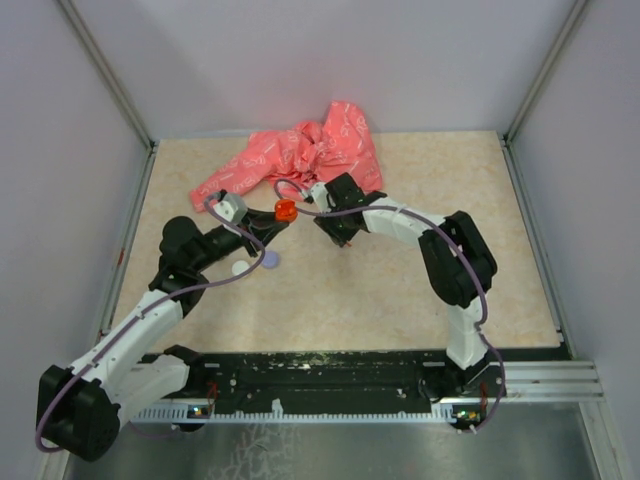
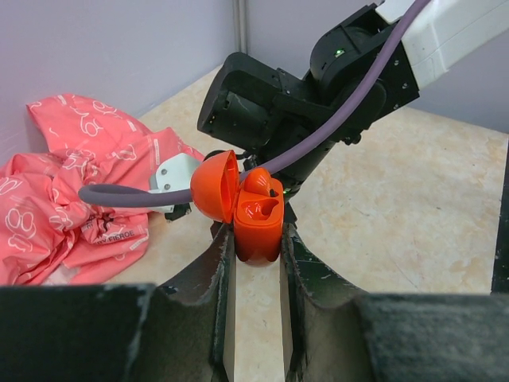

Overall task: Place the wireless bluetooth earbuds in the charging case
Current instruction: Move the earbud to the center of the board, then pick up the earbud from the center of the board.

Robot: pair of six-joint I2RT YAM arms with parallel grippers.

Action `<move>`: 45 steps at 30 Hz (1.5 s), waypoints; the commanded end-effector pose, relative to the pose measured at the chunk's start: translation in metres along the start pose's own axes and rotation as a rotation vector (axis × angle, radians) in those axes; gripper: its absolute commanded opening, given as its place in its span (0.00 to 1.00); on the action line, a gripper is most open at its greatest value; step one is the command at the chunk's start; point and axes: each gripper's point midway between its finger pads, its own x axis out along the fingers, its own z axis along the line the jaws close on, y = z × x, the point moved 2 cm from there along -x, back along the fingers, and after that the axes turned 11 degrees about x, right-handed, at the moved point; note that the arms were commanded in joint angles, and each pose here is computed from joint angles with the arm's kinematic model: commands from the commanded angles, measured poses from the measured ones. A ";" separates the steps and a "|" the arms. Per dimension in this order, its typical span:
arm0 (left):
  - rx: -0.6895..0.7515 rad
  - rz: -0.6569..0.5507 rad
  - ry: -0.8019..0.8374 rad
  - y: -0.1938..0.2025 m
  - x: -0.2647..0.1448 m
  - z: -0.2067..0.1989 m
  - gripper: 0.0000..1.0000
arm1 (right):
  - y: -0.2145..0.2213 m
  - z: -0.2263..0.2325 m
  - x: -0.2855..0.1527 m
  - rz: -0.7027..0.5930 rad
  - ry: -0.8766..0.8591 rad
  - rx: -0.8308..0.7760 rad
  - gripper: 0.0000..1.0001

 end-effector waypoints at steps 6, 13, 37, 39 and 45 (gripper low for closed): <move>0.023 -0.028 -0.007 -0.013 0.002 0.005 0.00 | -0.003 0.005 0.006 0.049 -0.073 -0.063 0.40; 0.018 -0.022 0.005 -0.011 0.003 0.003 0.00 | 0.005 0.004 0.012 0.083 -0.082 -0.059 0.36; 0.022 -0.035 0.009 -0.012 0.002 0.002 0.00 | -0.015 0.007 -0.014 -0.035 -0.065 0.019 0.20; 0.025 -0.037 0.008 -0.013 0.002 0.002 0.00 | -0.022 0.005 -0.025 -0.078 -0.050 0.037 0.19; 0.042 -0.059 0.013 -0.016 0.000 0.000 0.00 | -0.045 0.002 -0.068 -0.240 0.004 0.098 0.18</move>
